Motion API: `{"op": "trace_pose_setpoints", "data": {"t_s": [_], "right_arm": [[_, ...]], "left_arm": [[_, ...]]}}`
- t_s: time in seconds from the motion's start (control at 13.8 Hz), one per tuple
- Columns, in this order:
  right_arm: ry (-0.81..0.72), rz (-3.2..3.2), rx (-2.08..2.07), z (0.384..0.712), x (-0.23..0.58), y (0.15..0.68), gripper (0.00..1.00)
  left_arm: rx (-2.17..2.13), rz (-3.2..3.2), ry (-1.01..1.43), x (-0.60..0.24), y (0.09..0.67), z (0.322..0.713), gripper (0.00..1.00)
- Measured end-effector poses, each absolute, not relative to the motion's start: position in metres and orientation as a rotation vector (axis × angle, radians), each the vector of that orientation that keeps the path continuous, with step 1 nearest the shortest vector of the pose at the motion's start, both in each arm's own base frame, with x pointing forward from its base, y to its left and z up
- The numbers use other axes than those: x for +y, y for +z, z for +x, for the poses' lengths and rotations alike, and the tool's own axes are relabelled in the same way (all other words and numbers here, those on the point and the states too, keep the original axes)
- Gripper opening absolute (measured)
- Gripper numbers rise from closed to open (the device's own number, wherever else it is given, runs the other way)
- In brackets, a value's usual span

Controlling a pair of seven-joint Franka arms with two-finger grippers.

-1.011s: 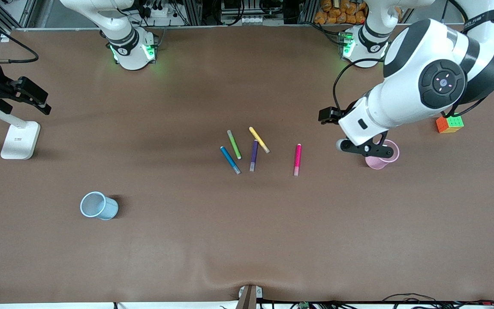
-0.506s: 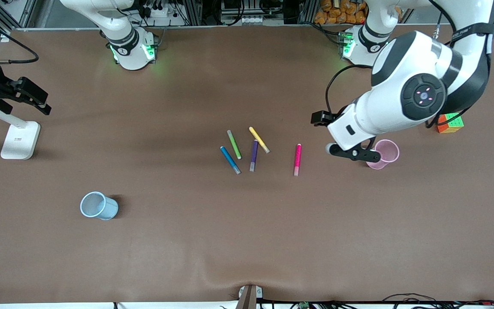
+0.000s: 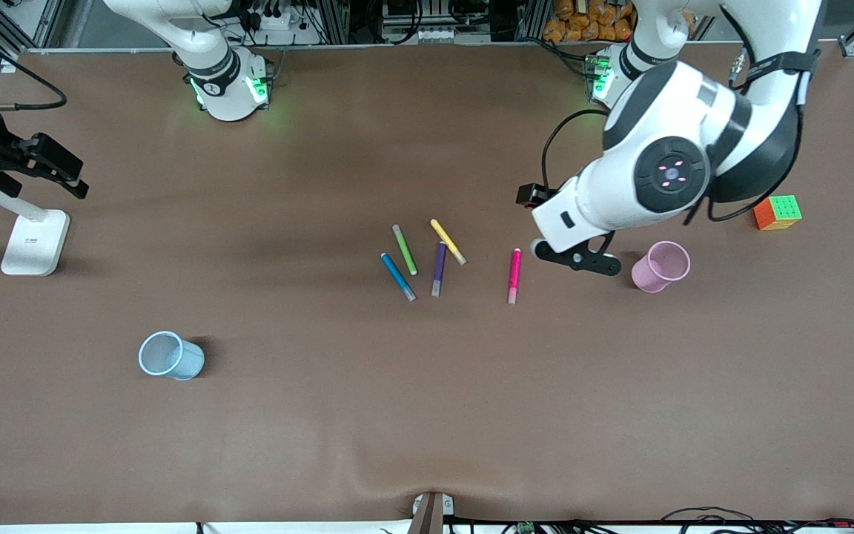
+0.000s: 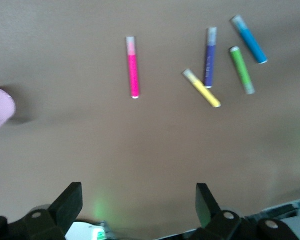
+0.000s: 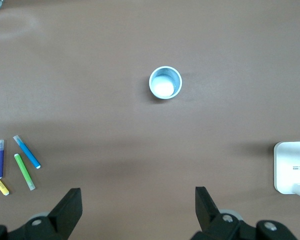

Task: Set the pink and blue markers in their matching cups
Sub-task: 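Move the left gripper past the pink cup toward the pink marker, then lower the left gripper and grasp the pink marker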

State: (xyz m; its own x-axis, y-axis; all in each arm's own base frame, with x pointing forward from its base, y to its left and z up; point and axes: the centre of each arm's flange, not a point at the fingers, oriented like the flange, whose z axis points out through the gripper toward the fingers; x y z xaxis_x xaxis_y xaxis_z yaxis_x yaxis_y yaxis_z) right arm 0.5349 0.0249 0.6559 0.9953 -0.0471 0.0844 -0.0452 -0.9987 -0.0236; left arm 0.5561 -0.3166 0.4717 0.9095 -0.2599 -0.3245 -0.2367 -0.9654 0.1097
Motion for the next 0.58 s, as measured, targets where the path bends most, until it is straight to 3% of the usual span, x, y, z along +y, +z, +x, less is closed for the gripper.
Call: {"op": "trace_pose_setpoints", "data": {"t_s": [0.36, 0.58], "right_arm": [[-0.132, -3.116, 0.072, 0.535, 0.025, 0.656, 1.0], [-0.132, -3.116, 0.072, 0.535, 0.025, 0.656, 1.0]], "left_arm": [[-0.552, 3.046, -0.664, -0.341, 0.397, 0.555, 1.0], [-0.585, 3.045, -0.693, -0.351, 0.382, 0.552, 1.0]]}}
